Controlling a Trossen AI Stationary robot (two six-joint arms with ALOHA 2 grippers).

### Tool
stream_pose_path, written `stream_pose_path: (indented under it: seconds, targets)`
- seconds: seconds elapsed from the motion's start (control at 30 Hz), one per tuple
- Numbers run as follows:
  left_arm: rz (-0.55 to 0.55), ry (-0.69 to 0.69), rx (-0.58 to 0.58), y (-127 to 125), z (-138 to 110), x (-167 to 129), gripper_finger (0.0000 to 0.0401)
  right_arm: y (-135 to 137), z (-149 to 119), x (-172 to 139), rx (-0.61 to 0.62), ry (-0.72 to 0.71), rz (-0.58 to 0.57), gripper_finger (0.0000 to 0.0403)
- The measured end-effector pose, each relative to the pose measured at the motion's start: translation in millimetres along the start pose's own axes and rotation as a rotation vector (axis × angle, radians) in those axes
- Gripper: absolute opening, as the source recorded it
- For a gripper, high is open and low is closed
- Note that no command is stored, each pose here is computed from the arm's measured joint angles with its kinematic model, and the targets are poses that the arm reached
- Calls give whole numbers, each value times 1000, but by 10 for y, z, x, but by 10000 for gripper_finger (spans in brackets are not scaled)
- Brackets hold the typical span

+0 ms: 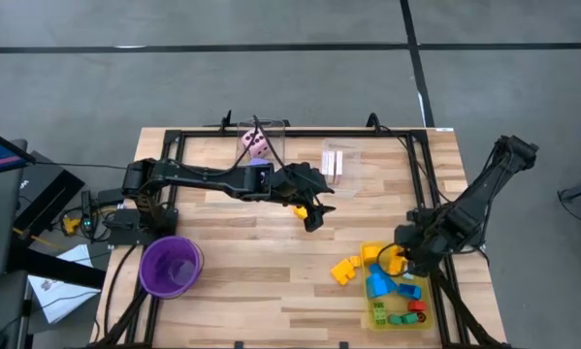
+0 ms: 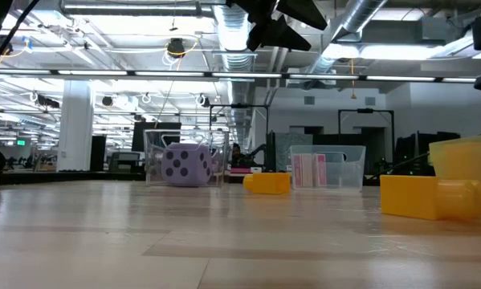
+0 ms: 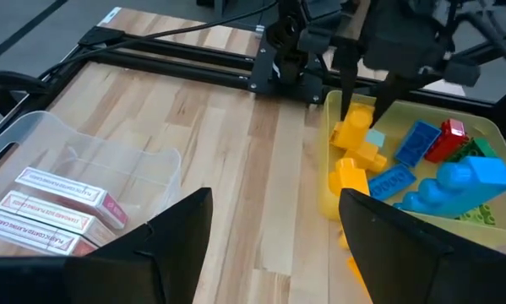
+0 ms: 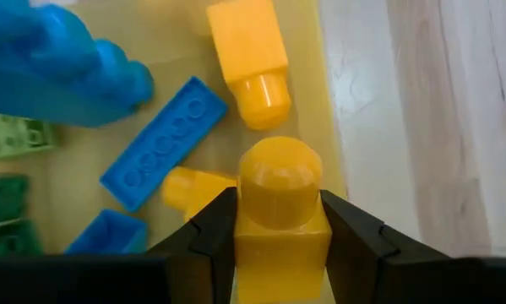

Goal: Pick & Place Toys
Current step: Put the yellow game piece into the bin

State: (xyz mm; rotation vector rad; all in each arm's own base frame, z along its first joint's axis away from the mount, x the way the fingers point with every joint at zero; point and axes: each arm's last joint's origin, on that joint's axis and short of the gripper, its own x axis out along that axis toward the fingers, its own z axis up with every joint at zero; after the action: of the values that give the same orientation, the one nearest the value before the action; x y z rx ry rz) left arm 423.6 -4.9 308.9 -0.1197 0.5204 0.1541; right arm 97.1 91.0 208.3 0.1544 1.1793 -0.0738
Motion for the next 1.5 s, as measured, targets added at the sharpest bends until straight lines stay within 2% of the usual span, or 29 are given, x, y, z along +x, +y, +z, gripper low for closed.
stream_pose_path:
  seconds: [0.2, 0.4, 0.63, 0.7, 1.0, 1.27, 1.5]
  targets:
    - [-1, 0, 0, -2, 0, 0, 254, 49, 88, 119, -82, 13, -41, 128]
    - [-1, 0, -8, -2, 0, 0, 254, 57, 140, 253, -86, 72, -92, 128]
    - [-1, 0, -23, -3, -1, 1, 254, 122, 176, 332, -96, 96, -52, 128]
    - [-1, 0, -24, -4, -1, 1, 254, 126, 179, 334, -97, 94, -49, 130]
    - [-1, 1, -26, -3, -2, 2, 254, 125, 180, 331, -86, 92, -48, 183]
    - [-5, 2, -24, -19, -6, 0, 254, 128, 181, 327, -47, 96, -44, 192]
    - [-4, 2, -24, -19, -6, 0, 254, 173, 266, 194, -60, 86, -34, 193]
